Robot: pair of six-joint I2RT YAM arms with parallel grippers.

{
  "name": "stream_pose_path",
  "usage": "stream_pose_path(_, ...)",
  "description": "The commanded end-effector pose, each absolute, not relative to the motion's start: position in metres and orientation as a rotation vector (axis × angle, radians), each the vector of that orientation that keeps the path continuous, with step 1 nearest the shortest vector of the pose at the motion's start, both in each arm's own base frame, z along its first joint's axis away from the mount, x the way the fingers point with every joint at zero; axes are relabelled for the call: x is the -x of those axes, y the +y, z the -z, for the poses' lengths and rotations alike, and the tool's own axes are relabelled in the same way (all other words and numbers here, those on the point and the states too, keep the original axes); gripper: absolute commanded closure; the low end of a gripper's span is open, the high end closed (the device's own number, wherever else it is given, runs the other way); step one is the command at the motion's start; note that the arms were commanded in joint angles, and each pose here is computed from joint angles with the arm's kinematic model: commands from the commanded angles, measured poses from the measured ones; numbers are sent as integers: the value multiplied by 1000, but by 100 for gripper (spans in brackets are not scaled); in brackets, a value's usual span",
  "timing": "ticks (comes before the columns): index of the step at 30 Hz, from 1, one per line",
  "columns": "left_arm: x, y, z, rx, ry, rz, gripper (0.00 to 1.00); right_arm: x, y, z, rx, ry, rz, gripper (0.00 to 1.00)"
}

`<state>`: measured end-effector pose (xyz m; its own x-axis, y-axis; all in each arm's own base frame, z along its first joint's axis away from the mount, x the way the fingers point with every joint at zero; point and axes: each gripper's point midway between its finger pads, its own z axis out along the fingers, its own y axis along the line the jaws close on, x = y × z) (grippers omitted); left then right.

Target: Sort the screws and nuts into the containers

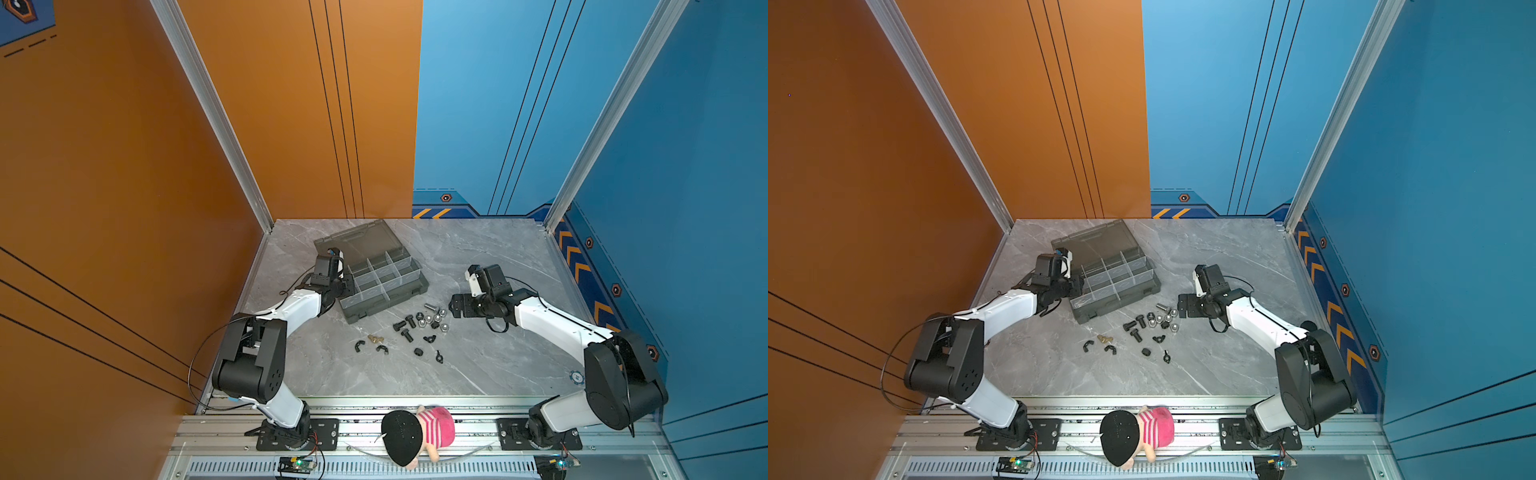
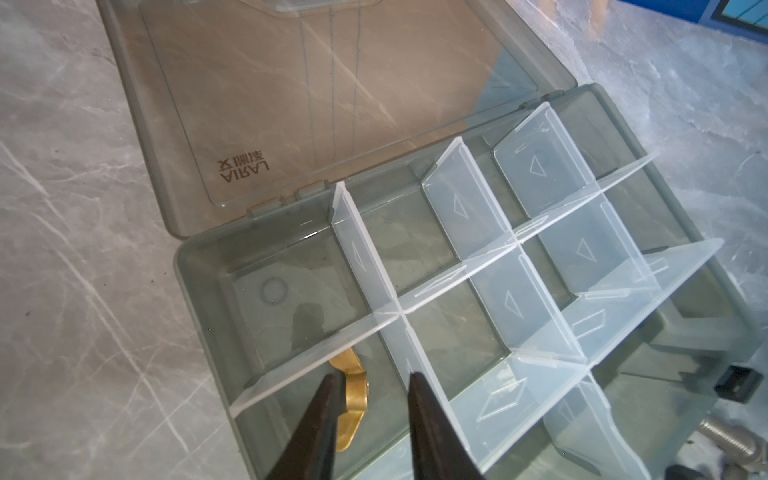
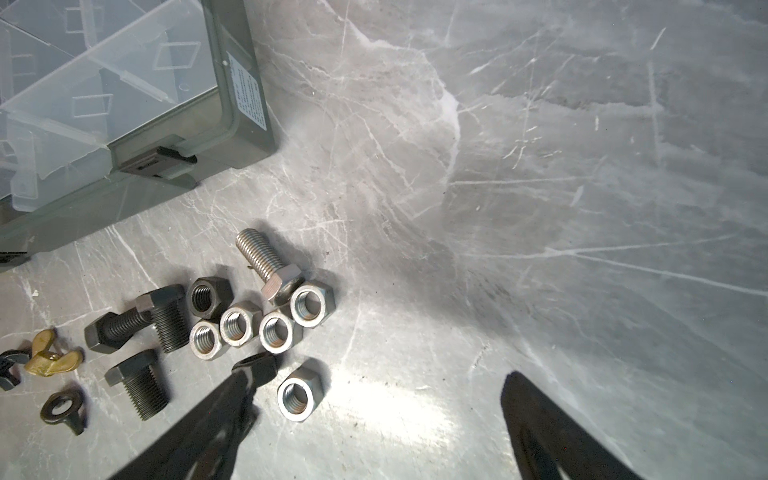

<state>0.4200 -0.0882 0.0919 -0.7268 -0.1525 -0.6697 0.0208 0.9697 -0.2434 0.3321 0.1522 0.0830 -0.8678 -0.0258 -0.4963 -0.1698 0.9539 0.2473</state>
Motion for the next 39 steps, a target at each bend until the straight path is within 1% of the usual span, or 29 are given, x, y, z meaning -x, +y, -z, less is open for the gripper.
stream_pose_path(1, -423, -85, -97, 94, 2343, 288, 64, -330, 157, -88, 147, 2612, -411, 3)
stream_pose_path(9, -409, -96, -131, 53, 2279, 310, 56, -328, 160, -94, 159, 2600, -430, 3)
stream_pose_path(13, -395, -108, -147, 17, 2258, 328, 53, -326, 161, -95, 171, 2599, -442, 3)
stream_pose_path(17, -371, -131, -155, -78, 2261, 363, 50, -323, 165, -97, 199, 2595, -466, 3)
stream_pose_path(19, -357, -139, -151, -110, 2286, 352, 49, -321, 169, -97, 226, 2596, -489, 3)
stream_pose_path(25, -307, -168, -124, -161, 2374, 452, 47, -317, 175, -97, 279, 2595, -502, 3)
stream_pose_path(29, -275, -164, -96, -2, 2488, 489, 47, -312, 180, -94, 337, 2597, -515, 3)
stream_pose_path(32, -260, -162, -83, 98, 2510, 511, 40, -304, 192, -94, 444, 2590, -565, 3)
stream_pose_path(34, -253, -158, -77, 145, 2511, 523, 37, -297, 202, -97, 547, 2574, -612, 3)
stream_pose_path(36, -251, -153, -77, 191, 2500, 525, 31, -292, 211, -101, 629, 2554, -640, 3)
stream_pose_path(39, -250, -149, -86, 214, 2461, 545, 26, -283, 229, -109, 769, 2502, -676, 3)
